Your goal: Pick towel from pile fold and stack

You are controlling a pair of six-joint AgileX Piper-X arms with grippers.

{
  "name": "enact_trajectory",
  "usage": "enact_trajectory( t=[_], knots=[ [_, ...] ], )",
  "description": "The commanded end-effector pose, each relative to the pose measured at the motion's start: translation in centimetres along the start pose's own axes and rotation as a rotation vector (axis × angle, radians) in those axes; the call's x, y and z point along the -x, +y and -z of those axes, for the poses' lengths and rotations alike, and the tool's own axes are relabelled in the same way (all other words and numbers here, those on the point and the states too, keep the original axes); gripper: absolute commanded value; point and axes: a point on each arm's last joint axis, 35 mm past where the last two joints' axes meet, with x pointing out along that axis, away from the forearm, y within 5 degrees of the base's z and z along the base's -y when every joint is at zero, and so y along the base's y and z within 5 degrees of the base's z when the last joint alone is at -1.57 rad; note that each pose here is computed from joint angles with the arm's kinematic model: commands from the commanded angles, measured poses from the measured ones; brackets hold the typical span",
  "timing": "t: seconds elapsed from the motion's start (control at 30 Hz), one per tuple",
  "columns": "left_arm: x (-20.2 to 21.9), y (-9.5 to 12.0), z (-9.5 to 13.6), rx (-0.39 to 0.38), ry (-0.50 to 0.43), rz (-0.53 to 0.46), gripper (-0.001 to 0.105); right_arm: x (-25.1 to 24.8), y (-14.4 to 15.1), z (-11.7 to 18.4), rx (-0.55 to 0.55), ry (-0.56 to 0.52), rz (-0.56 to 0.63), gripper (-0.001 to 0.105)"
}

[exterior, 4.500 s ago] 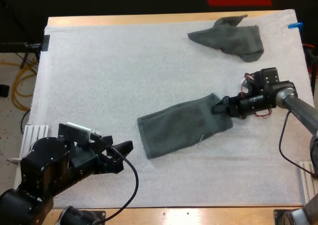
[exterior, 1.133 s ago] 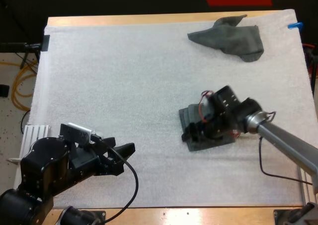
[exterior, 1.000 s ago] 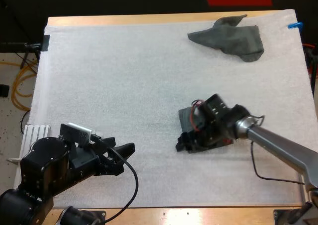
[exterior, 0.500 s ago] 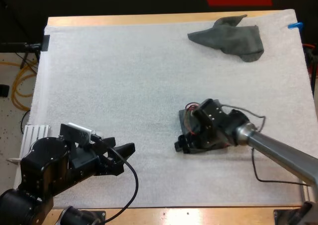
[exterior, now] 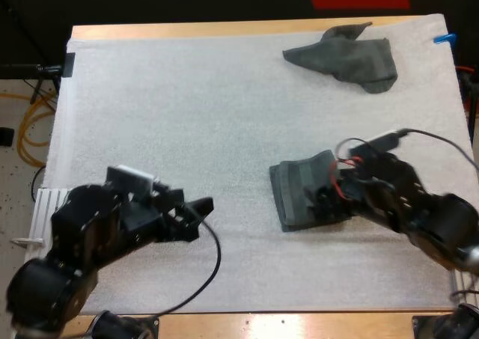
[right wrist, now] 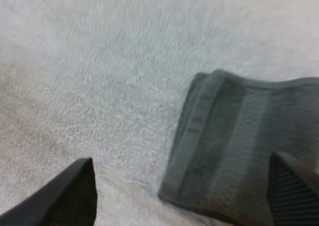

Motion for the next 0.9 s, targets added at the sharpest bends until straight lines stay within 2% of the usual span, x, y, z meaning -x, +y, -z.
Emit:
enact_trajectory(
  t=[0.0, 0.1, 0.27, 0.37, 0.5, 0.63, 0.73, 0.87],
  knots=[
    [-0.8, 0.0, -0.5, -0.012, -0.008, 0.008, 0.061, 1.5, -0.1, 0.2, 0.014, -0.016, 0.02, 0.069],
    [-3.4, 0.9, -1.2, 0.008, 0.025, -0.014, 0.062, 4.1, -0.3, 0.9, 0.013, -0.042, 0.042, 0.069],
    [-8.9, 2.5, -2.5, 0.07, 0.093, -0.055, 0.074, 7.2, -0.4, 2.4, 0.009, -0.058, 0.051, 0.069],
    [-12.8, 3.6, -2.9, 0.108, 0.143, -0.076, 0.074, 8.3, -0.6, 3.1, 0.009, -0.054, 0.082, 0.069],
    [-18.6, 4.6, -2.0, 0.16, 0.239, -0.096, 0.074, 9.0, -0.7, 3.8, 0.009, -0.036, 0.11, 0.069],
    [-23.8, 5.5, -0.2, 0.264, 0.334, -0.093, 0.074, 9.1, -0.8, 4.3, 0.013, 0.003, 0.111, 0.069],
    [-26.7, 6.2, 1.1, 0.335, 0.381, -0.081, 0.074, 9.1, -0.8, 4.7, 0.015, 0.032, 0.113, 0.069],
    [-28.7, 6.9, 1.9, 0.41, 0.394, -0.088, 0.074, 9.1, -0.8, 4.8, 0.016, 0.04, 0.119, 0.069]
  ],
)
